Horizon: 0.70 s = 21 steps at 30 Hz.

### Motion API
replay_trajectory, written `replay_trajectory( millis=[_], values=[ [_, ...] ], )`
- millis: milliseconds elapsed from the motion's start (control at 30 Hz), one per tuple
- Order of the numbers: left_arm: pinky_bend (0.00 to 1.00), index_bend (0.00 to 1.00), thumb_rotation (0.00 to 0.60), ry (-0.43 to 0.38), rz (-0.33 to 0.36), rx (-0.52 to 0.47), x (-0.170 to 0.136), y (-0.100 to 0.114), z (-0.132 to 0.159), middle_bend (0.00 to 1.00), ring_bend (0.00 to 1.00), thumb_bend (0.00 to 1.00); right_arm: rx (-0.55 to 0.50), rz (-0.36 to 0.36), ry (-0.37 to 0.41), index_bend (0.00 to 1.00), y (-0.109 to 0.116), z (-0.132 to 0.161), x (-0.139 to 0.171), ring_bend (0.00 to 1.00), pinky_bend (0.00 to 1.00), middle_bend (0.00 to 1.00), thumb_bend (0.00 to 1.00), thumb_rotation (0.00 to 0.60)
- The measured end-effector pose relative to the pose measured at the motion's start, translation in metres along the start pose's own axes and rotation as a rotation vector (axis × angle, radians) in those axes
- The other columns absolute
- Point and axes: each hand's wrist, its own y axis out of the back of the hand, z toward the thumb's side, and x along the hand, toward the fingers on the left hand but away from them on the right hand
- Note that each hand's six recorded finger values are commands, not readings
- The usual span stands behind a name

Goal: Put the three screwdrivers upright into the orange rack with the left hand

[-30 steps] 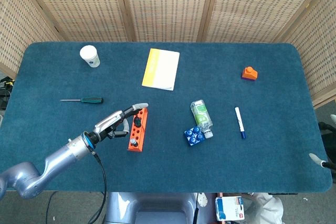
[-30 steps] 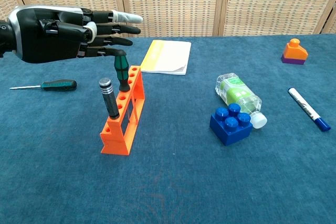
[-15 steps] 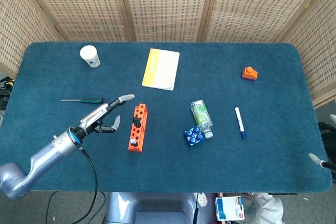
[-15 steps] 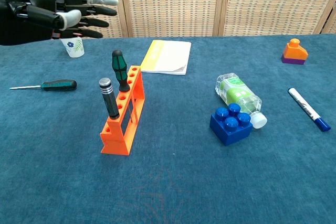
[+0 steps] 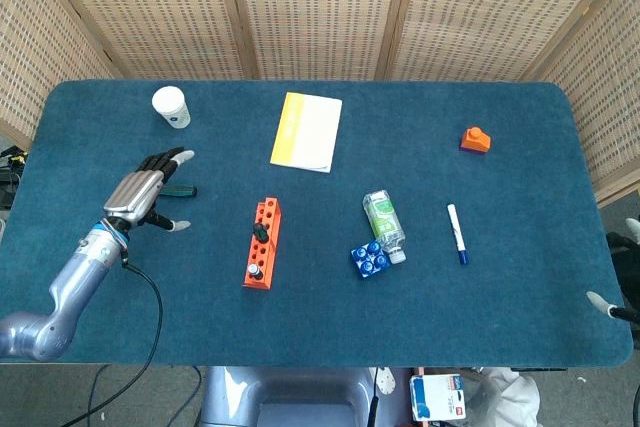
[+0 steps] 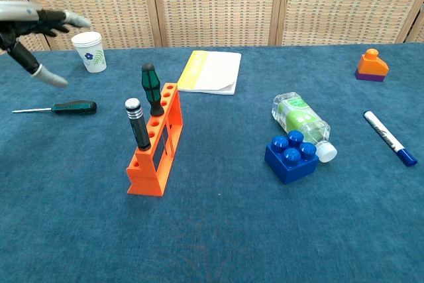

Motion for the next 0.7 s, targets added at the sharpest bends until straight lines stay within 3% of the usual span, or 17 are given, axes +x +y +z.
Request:
replay_trajectory(
  millis=[100,333,533,700],
  values=[
    [0.0,0.03,0.6,0.071,0.015,0.033,0.015,-0.008,-0.019,0.0,0.0,0.0,0.005,0.009,-0.011,0.0,-0.002,-0.001,-0.002,0.0,0.0,0.0,0.0,0.6],
    [0.0,0.31,0.6,0.126,0.049,0.105,0.043,-0.026,-0.039,0.0,0.0,0.0,0.012,0.008,-0.03,0.0,-0.004,-0.004,-0.005,0.0,0.0,0.0,0.0,0.6],
    [0.0,0.35,0.6,0.158,0.047,0.127,0.061,-0.036,-0.049,0.0,0.0,0.02,0.004,0.002,-0.05,0.0,-0.002,-0.008,-0.007,0.0,0.0,0.0,0.0,0.6],
    [0.0,0.37,0.6,0.175,0.03,0.138,0.074,-0.046,-0.054,0.0,0.0,0.13,-0.001,-0.008,-0.067,0.0,0.001,-0.013,-0.008,0.0,0.0,0.0,0.0,0.6]
  ],
)
